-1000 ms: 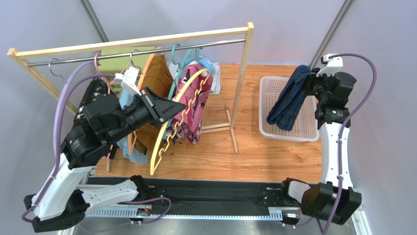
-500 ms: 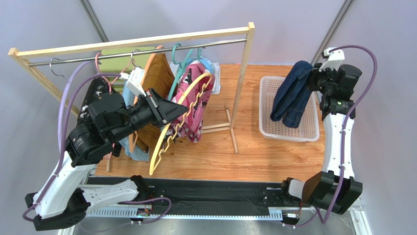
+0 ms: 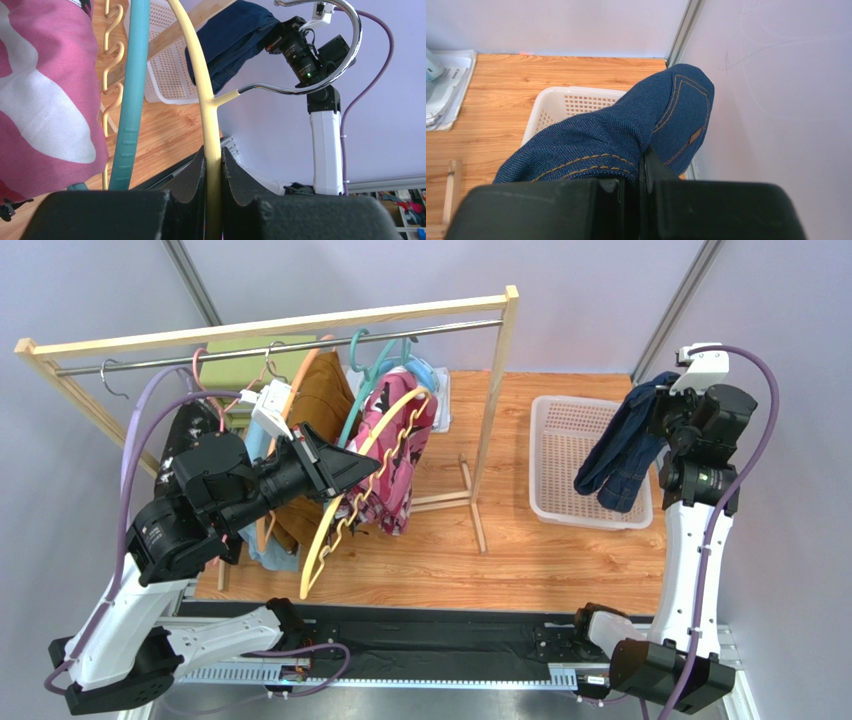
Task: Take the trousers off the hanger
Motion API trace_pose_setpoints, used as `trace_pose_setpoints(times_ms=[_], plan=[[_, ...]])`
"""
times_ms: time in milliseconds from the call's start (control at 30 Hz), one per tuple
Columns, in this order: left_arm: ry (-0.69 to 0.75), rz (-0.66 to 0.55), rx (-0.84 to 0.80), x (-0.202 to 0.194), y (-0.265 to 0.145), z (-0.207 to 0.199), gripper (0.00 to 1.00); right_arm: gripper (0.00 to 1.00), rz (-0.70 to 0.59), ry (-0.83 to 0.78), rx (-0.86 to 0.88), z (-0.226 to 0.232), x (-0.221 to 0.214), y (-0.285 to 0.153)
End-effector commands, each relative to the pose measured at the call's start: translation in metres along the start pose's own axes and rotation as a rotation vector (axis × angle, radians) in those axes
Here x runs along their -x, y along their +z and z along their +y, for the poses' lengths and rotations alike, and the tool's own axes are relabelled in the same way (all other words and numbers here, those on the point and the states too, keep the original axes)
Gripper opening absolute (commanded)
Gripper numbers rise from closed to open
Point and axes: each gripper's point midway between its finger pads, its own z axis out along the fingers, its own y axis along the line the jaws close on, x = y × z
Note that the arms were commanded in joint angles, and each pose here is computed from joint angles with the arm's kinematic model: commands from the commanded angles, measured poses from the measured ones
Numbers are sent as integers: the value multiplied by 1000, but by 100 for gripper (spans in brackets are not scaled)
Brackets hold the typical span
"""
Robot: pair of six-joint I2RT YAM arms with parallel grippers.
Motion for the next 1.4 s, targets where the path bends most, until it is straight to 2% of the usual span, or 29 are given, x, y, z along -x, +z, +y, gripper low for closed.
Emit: trace_pose_setpoints(times_ms=[0,167,333,367,433,467,500,533,600,733,867,900,1000,1167,1233,1367], plan=[[29,-53,-85,16,-13,-22,0,0,-6,-27,-41,1,5,23],[28,-55,-71,14,-12,-17,0,0,165,-85,-29,32,-39,65],[22,-58,-49,11,-11,-8,0,0,248,-88,15,72,-72,111],[20,-58,-45,10,-11,-7,0,0,294,-90,21,78,-90,127],[17,-61,-39,10,-10,-5,0,0,318,-86,24,94,-90,141],[17,-60,-36,10,-9,-4,0,0,386,-96,36,104,-112,150],[16,-60,-31,10,-9,-3,0,0,382,-92,31,106,-104,156],[13,-62,-28,10,-9,-3,0,2,426,-104,23,112,-120,164],[9,-68,-22,11,-10,-1,0,4,445,-114,30,119,-122,168],[9,-81,-15,14,-9,-1,0,18,472,-78,48,133,-132,172],[-1,-86,-30,16,-10,-5,0,31,519,-36,7,128,-137,161],[1,-85,-28,16,-9,-5,0,42,525,-30,-7,126,-137,158],[-3,-88,-33,17,-11,-6,0,54,552,1,-83,113,-131,140],[9,-97,-28,18,-12,-5,0,63,562,73,-180,91,-107,89],[14,-95,-21,17,-12,-3,0,65,537,128,-198,86,-92,65],[14,-97,-23,17,-13,-3,0,65,596,191,-193,86,-96,11]])
